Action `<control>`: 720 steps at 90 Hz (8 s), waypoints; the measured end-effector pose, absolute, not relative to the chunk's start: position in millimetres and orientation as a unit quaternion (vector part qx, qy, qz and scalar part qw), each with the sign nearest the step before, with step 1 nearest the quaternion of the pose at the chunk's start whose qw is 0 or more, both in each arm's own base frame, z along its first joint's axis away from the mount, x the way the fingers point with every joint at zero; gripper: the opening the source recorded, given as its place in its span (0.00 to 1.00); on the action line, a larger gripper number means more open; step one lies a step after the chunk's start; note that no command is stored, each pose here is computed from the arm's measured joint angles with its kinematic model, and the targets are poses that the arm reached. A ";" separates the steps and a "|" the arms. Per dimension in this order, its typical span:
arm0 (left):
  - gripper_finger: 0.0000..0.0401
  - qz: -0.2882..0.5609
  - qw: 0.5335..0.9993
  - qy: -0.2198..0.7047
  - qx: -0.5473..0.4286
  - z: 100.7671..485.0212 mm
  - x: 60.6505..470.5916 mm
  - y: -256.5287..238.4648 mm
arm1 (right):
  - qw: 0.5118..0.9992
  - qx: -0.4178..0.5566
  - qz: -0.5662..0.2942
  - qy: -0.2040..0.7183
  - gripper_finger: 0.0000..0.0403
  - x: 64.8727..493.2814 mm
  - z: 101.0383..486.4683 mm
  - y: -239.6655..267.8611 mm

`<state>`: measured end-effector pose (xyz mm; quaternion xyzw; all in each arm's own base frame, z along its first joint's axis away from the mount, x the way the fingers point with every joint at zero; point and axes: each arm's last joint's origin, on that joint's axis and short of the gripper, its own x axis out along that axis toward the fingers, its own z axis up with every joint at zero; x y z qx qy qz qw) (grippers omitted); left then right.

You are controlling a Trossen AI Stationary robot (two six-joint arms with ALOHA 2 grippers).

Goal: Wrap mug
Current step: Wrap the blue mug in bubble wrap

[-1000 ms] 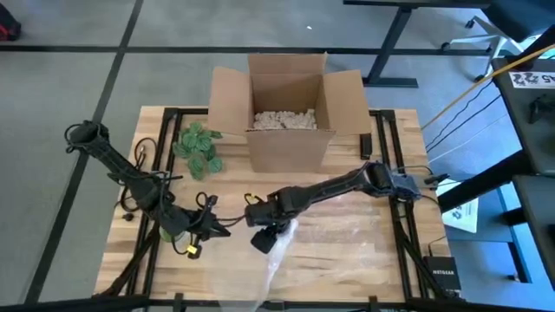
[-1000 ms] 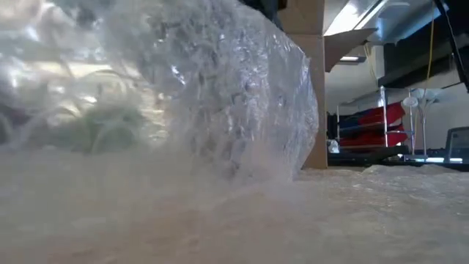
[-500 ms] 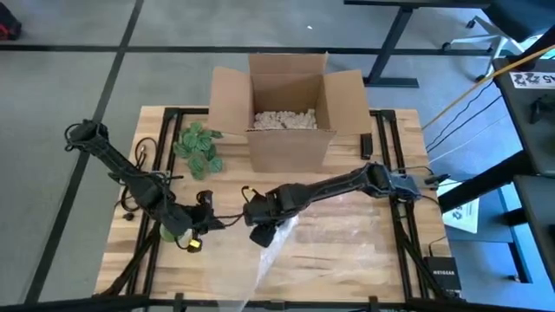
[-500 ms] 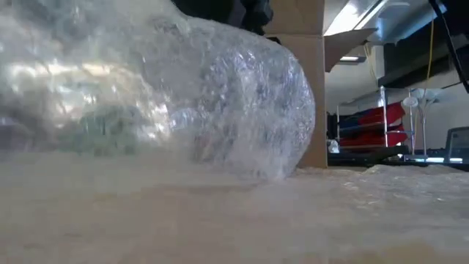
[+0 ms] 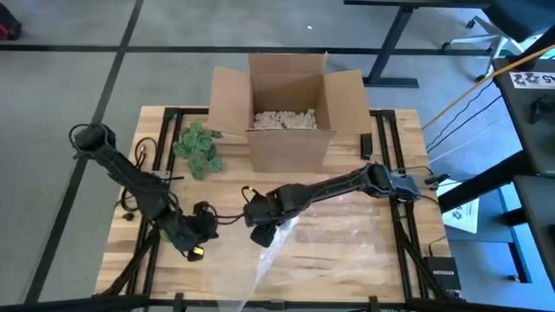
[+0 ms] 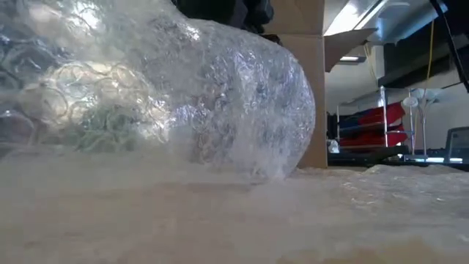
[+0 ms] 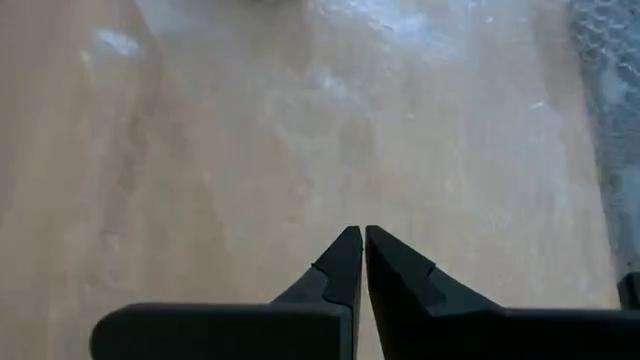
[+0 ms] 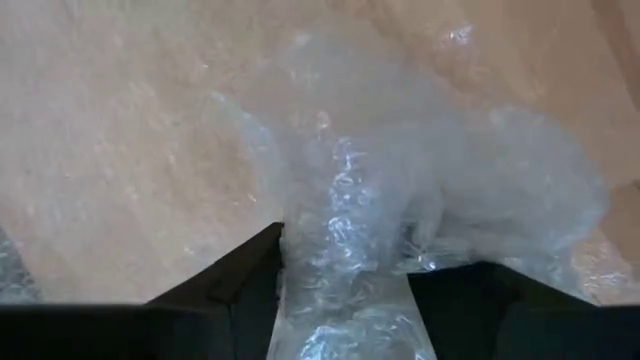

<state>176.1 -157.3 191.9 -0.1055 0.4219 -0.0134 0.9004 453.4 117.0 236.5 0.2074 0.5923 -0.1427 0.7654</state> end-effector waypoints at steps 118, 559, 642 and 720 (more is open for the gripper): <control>0.22 -0.136 0.876 0.393 -0.242 138.0 189.9 -291.8 | 0.775 0.223 -0.171 0.566 0.47 457.3 233.4 113.4; 0.00 0.122 0.926 0.295 0.200 235.0 243.9 -131.7 | 0.795 0.193 -0.174 0.549 0.69 433.2 308.3 114.4; 0.00 -0.005 0.975 0.199 0.099 225.4 265.2 -99.9 | 0.818 0.157 -0.142 0.534 0.69 453.0 287.9 119.0; 0.00 0.005 0.958 0.277 0.075 184.6 283.6 -89.1 | 0.804 0.157 -0.231 0.525 0.69 431.8 306.8 113.5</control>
